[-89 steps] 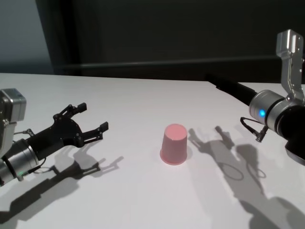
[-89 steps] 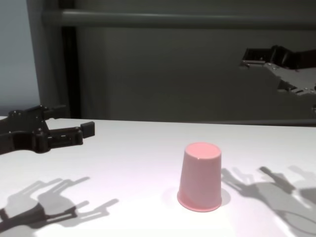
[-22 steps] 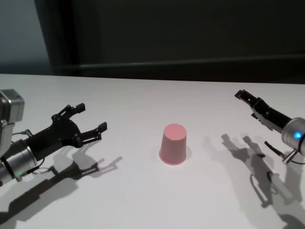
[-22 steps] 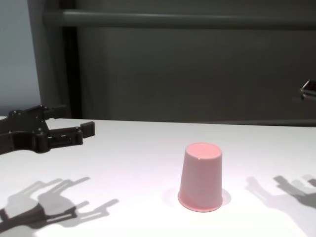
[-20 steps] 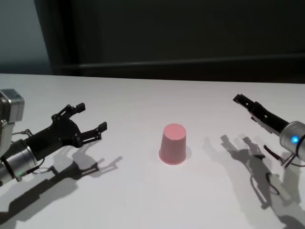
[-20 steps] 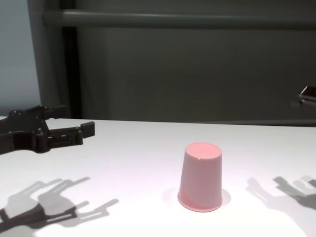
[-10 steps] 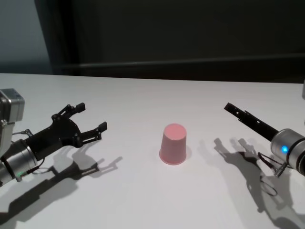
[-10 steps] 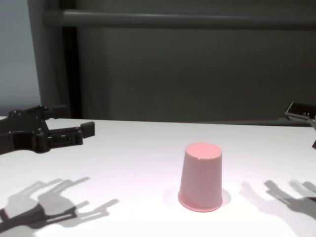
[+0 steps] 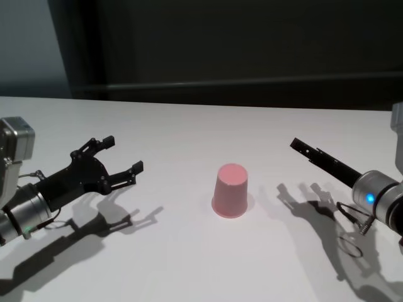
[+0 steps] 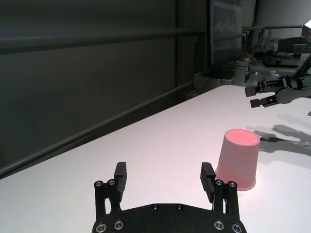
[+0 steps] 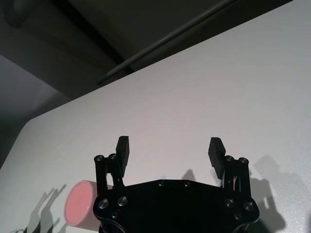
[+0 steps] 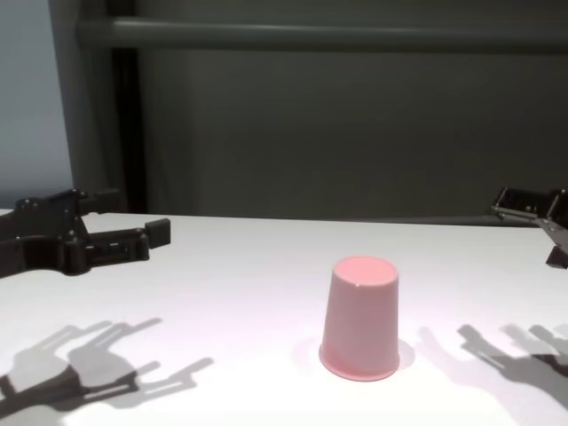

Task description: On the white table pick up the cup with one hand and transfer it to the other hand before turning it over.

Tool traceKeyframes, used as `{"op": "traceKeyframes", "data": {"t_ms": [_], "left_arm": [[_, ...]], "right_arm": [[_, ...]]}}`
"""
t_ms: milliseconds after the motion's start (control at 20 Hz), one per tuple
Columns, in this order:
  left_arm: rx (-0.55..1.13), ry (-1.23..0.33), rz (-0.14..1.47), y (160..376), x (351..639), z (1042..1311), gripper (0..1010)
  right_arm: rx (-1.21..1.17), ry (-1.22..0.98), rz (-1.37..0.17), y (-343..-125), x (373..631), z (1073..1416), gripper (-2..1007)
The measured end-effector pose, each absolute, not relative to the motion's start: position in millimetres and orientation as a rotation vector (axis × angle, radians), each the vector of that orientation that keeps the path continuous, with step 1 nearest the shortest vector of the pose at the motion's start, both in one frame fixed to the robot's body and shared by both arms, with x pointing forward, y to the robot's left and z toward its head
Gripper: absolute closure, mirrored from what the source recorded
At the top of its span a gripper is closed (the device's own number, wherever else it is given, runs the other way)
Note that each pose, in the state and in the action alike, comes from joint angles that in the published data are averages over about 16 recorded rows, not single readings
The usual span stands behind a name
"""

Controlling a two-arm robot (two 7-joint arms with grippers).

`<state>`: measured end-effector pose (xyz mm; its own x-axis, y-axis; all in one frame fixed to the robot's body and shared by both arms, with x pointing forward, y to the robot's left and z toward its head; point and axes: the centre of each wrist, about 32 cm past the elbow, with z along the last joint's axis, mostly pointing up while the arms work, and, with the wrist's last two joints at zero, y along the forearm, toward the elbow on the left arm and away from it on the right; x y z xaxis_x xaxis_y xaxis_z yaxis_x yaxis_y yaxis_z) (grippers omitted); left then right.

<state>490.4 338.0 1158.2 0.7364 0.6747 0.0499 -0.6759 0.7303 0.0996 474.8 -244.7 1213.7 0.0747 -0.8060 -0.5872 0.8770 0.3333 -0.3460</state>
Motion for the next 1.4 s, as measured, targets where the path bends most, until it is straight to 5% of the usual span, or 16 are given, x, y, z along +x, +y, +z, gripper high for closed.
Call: {"op": "traceKeyframes", "data": {"t_ms": [1400], "left_arm": [[0.114,-0.011,0.743,338.0,490.4,1158.2,9]], "right_arm": [[0.022,0.685,-1.291,-238.2,466.4,1209.4,5]]}}
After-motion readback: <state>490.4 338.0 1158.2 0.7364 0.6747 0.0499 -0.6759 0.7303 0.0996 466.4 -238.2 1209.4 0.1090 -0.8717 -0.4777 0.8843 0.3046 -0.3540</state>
